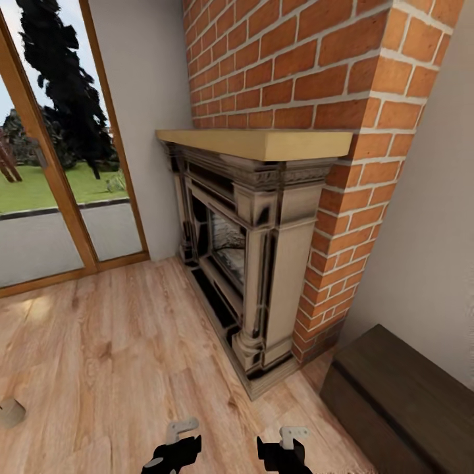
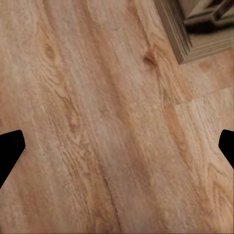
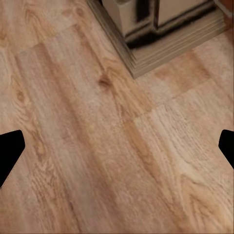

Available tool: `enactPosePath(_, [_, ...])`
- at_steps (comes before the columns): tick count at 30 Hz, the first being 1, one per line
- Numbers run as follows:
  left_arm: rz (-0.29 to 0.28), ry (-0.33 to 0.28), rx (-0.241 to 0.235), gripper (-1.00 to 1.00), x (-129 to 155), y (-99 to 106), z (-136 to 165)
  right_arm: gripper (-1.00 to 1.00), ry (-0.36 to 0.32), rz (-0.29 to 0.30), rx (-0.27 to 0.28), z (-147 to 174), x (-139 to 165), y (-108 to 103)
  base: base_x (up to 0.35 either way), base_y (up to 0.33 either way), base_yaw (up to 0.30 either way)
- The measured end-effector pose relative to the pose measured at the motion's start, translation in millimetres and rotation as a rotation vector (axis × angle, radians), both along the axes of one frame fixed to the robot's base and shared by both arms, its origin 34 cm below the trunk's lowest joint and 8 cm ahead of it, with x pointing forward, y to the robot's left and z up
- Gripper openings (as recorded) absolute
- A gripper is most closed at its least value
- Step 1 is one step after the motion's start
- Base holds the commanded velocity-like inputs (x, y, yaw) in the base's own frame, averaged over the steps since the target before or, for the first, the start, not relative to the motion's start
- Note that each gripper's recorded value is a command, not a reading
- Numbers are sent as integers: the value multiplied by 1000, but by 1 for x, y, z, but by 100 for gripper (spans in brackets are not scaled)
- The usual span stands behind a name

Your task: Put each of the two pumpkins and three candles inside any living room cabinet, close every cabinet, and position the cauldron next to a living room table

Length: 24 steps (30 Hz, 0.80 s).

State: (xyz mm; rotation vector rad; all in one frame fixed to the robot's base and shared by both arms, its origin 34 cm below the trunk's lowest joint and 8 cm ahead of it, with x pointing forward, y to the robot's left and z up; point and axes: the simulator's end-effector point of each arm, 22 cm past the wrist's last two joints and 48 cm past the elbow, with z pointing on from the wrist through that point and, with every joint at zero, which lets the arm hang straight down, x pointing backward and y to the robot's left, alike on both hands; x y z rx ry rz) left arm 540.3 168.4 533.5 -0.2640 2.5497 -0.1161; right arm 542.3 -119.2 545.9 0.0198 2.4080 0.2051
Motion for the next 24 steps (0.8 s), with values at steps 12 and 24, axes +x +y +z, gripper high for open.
enactPosePath(12, [0,0,0,100,0,0,0,100,0,0,0,0,0,0,1,315,-279])
enactPosePath(24, [0,0,0,100,0,0,0,100,0,-2,1,0,0,0,0,319,-279])
